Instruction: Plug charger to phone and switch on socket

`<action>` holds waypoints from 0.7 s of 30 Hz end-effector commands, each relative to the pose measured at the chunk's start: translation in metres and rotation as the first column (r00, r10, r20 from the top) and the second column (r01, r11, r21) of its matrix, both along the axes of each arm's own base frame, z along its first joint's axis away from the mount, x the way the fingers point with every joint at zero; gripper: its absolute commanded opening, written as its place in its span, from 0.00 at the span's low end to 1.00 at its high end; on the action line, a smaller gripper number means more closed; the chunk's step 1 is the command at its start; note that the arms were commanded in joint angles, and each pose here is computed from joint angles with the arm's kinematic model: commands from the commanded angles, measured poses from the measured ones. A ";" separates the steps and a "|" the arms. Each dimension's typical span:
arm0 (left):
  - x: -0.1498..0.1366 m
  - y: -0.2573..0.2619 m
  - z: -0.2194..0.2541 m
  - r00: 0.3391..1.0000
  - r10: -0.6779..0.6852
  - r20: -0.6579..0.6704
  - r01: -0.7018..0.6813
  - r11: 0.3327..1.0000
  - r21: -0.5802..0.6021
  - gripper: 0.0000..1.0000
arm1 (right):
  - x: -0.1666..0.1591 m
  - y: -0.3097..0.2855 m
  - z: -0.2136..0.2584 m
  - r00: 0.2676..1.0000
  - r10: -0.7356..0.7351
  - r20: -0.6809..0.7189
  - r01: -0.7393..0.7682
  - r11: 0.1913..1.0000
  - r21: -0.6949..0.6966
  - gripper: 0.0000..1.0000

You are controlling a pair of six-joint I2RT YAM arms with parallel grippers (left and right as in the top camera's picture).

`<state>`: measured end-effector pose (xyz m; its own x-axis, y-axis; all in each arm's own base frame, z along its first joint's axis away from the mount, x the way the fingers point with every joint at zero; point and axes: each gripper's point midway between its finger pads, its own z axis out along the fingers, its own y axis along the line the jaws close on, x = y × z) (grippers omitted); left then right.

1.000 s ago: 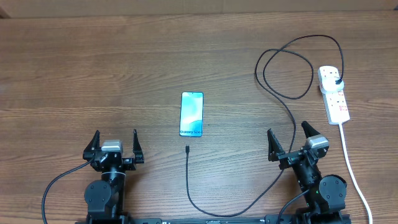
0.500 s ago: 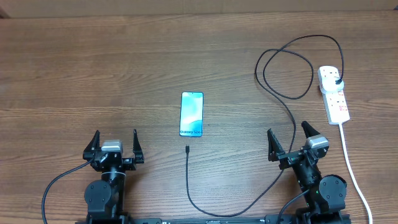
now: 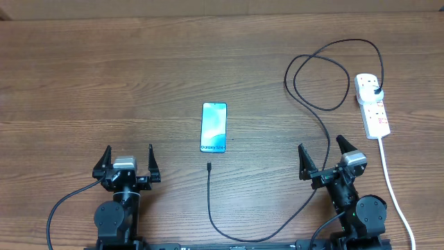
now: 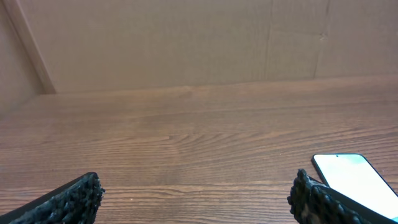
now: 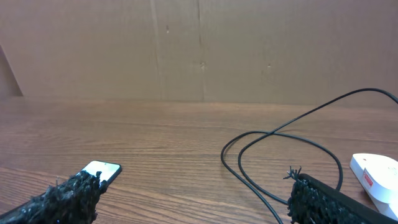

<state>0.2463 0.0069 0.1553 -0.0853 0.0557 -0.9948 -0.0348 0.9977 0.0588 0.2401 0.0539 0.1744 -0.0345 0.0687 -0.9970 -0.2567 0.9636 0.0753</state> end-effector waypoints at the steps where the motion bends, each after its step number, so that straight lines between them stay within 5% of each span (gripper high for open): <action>1: 0.000 0.000 0.000 1.000 -0.001 0.002 0.001 1.000 0.011 0.99 | 0.000 -0.001 -0.003 1.000 -0.007 0.002 0.007 1.000 -0.005 1.00; 9: 0.000 0.000 0.000 1.000 -0.004 0.005 0.004 1.000 0.011 1.00 | 0.000 -0.001 -0.003 1.000 -0.007 0.002 0.007 1.000 -0.005 1.00; 15: 0.001 -0.001 0.031 0.991 -0.007 0.130 0.008 1.000 -0.005 1.00 | 0.000 -0.001 -0.003 1.000 -0.007 0.002 0.007 1.000 -0.005 1.00; 21: -0.002 -0.011 0.041 0.989 -0.053 0.138 0.075 0.985 -0.157 1.00 | 0.000 -0.001 -0.003 1.000 -0.007 0.002 0.007 1.000 -0.005 1.00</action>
